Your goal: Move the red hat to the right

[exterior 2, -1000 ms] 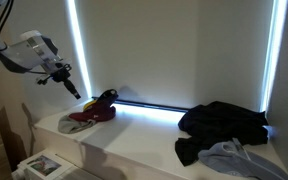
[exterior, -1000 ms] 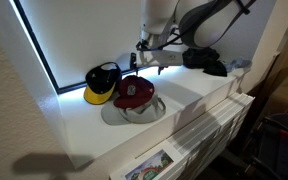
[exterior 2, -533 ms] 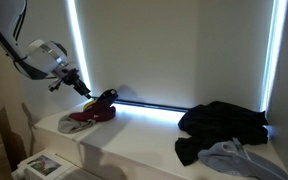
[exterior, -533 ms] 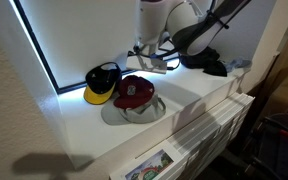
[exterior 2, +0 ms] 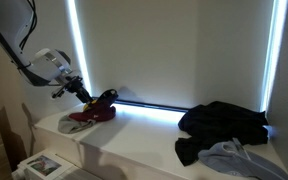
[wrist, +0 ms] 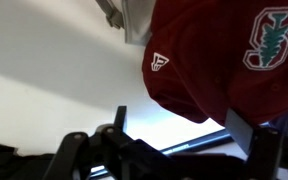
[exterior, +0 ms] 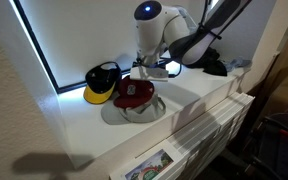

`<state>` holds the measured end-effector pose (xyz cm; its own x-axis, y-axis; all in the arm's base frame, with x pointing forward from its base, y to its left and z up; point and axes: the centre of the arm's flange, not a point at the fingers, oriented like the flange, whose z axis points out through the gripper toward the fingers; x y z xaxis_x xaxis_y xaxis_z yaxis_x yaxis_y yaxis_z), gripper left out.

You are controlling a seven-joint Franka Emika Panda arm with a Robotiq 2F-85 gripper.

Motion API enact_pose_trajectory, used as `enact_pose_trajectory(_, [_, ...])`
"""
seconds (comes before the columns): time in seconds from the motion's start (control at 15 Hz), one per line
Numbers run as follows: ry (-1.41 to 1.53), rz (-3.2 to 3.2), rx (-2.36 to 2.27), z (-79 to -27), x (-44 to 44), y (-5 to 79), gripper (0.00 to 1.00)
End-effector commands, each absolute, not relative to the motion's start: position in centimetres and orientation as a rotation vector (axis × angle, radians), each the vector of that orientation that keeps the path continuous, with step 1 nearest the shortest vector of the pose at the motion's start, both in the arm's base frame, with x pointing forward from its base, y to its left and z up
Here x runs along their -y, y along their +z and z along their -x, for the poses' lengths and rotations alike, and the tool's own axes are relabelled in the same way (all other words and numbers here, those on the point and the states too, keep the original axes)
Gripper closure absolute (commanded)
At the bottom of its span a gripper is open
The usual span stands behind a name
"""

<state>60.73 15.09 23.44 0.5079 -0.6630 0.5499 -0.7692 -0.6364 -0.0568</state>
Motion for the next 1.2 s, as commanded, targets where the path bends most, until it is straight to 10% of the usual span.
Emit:
enact_pose_trajectory(0.0, [0.772,-2.564,1.228,-60.5,-14.9,23.1,0.00])
enact_pose_trajectory(1.13, [0.658,-2.550,1.237,-60.0,-15.8,16.3,0.00])
